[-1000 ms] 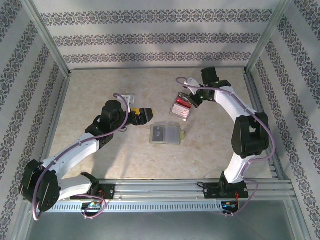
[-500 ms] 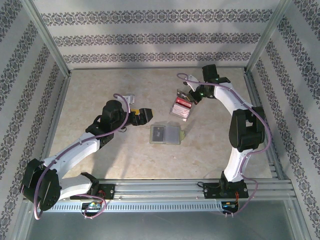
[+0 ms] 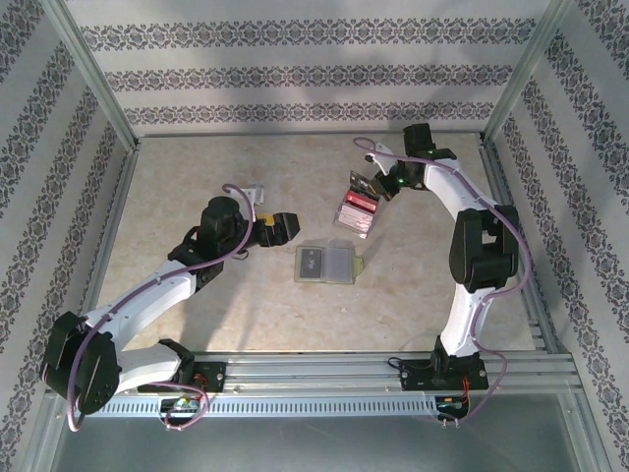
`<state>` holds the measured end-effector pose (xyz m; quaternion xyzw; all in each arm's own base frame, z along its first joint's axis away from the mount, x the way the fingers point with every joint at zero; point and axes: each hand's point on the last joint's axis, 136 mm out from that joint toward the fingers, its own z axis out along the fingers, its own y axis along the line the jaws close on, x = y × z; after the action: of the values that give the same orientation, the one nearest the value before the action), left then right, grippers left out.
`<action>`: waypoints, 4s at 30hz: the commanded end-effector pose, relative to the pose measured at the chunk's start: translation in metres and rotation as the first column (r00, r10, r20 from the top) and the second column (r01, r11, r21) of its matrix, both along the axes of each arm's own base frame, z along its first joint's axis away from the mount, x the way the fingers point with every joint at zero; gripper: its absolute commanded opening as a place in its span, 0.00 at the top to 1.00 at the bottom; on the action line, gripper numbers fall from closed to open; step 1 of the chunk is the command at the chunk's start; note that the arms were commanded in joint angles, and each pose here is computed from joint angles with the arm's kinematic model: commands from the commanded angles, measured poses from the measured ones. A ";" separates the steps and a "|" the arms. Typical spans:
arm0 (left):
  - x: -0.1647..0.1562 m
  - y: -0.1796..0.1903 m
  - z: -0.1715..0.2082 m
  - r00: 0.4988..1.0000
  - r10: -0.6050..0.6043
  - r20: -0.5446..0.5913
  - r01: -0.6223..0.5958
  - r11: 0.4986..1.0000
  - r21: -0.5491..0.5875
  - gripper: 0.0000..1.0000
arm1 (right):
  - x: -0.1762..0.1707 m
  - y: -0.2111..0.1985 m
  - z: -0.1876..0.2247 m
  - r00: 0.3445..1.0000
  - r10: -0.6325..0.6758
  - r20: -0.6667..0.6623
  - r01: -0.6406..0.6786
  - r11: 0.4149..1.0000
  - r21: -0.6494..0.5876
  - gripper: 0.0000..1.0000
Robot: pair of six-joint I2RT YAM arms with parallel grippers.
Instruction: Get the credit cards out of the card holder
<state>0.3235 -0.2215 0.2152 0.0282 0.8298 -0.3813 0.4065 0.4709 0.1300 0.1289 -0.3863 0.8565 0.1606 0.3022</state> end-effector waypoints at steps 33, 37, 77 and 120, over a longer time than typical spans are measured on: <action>0.005 0.006 -0.009 0.999 0.009 -0.040 -0.010 1.000 -0.028 0.01 | 0.010 -0.023 -0.020 0.998 -0.001 -0.061 0.002 1.000 0.009 1.00; 0.004 0.006 -0.008 0.999 0.009 -0.041 -0.010 0.999 -0.031 0.01 | 0.008 -0.026 -0.021 0.998 -0.007 -0.066 0.008 1.000 0.011 1.00; 0.003 0.012 -0.006 0.999 0.017 -0.033 -0.018 0.999 -0.028 0.01 | 0.007 -0.021 -0.007 0.998 -0.029 -0.054 0.032 0.999 0.042 0.66; -0.017 0.135 -0.109 0.797 0.543 -0.265 -0.517 0.840 0.167 0.01 | -0.199 0.169 -0.076 0.817 -0.546 -0.186 0.493 0.828 -0.266 0.35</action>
<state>0.3094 -0.0933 0.1081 -0.2292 0.8756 -0.2159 0.3664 0.2646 0.2942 0.0456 -0.1635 0.9713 0.0282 0.1705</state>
